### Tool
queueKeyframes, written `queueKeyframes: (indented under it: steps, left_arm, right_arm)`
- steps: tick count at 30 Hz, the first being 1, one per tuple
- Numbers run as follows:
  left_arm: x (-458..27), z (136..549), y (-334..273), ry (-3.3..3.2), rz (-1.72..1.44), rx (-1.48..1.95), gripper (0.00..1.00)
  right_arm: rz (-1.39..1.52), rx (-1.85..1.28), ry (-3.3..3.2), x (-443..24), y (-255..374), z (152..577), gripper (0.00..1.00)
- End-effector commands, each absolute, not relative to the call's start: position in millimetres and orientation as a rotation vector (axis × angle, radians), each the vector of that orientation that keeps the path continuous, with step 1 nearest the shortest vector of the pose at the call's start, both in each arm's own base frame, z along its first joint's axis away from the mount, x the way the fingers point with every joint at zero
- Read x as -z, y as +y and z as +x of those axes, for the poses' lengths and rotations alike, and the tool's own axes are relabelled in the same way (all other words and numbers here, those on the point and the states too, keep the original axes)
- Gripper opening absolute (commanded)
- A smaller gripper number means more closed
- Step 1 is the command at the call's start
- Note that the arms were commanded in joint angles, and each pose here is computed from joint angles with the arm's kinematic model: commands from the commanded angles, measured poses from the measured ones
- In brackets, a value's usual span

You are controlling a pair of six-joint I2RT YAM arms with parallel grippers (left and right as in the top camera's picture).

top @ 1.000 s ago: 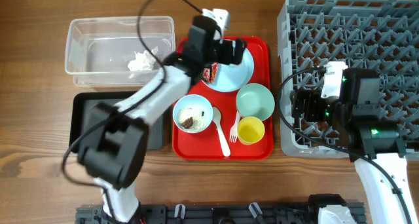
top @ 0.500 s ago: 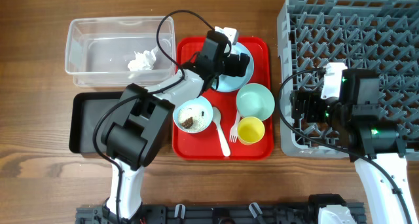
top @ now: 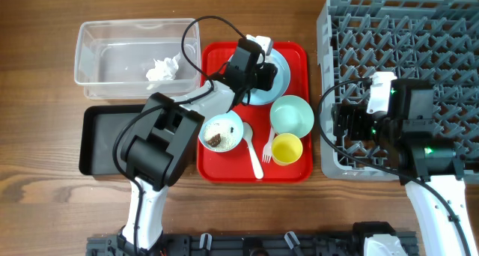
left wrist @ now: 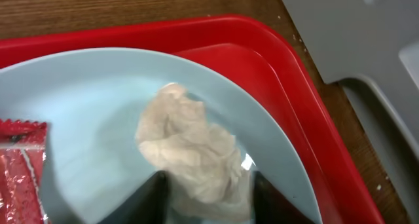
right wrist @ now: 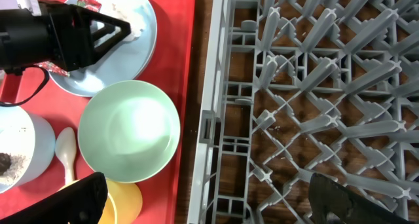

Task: Sort waste into correct bins and load items into the dishwasher rack
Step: 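Move the second tissue into the clear bin and release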

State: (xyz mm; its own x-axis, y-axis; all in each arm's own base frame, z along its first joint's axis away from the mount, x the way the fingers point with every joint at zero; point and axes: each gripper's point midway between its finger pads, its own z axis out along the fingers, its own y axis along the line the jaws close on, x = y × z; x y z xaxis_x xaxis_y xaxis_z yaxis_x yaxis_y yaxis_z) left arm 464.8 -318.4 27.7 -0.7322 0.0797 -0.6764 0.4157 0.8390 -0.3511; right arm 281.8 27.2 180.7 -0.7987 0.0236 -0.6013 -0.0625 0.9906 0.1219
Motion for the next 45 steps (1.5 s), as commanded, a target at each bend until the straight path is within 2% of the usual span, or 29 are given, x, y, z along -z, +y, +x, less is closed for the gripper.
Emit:
queueKeyframes:
  steps: [1,3,10,14,23,28,33,38,39,40,41,43,44,45]
  left_arm:
    - [-19.0,462.0,-321.4,2.347,0.377,0.642,0.17]
    - [-19.0,462.3,-320.9,2.347,0.376,0.642,0.05]
    - [-32.0,463.3,-321.1,2.328,0.375,0.646,0.04]
    - [-61.2,464.7,-312.6,2.31,0.356,0.643,0.04]
    - [-138.3,467.6,-238.6,2.316,0.198,0.51,0.04]
    - [-170.1,468.1,-173.3,2.325,0.053,0.398,0.04]
    - [-162.3,465.6,-99.0,2.398,-0.128,0.23,0.04]
    - [-138.9,459.4,-66.4,2.484,-0.213,0.176,0.04]
    - [-136.6,457.8,-64.4,2.495,-0.219,0.171,0.13]
    - [-135.2,456.1,-64.0,2.504,-0.22,0.169,0.3]
    - [-135.6,455.5,-64.1,2.505,-0.219,0.168,0.39]
    - [-140.9,455.5,-65.3,2.492,-0.215,0.173,0.84]
    - [-146.2,455.7,-66.4,2.479,-0.211,0.18,0.98]
    - [-152.6,455.5,-68.0,2.463,-0.206,0.187,1.0]
  right_arm:
    - [-0.003,-0.171,2.474,-187.5,24.7,284.8,1.0]
    - [-0.003,-0.171,2.474,-187.5,24.7,284.8,1.0]
    - [-0.004,-0.17,2.474,-187.5,24.6,284.8,1.0]
    - [-0.004,-0.169,2.474,-187.6,24.6,284.8,1.0]
    - [-0.004,-0.169,2.474,-187.5,24.6,284.9,1.0]
    - [-0.004,-0.17,2.474,-187.5,24.6,284.9,1.0]
    - [-0.004,-0.17,2.474,-187.5,24.6,284.9,1.0]
    - [-0.004,-0.17,2.474,-187.5,24.6,284.9,1.0]
    - [-0.004,-0.17,2.474,-187.5,24.6,284.9,1.0]
    - [-0.004,-0.17,2.473,-187.6,24.6,284.9,1.0]
    - [-0.004,-0.17,2.474,-187.5,24.6,284.8,1.0]
    - [-0.004,-0.17,2.474,-187.5,24.6,284.8,1.0]
    - [-0.004,-0.17,2.473,-187.6,24.6,284.9,1.0]
    - [-0.004,-0.17,2.474,-187.6,24.6,284.8,1.0]
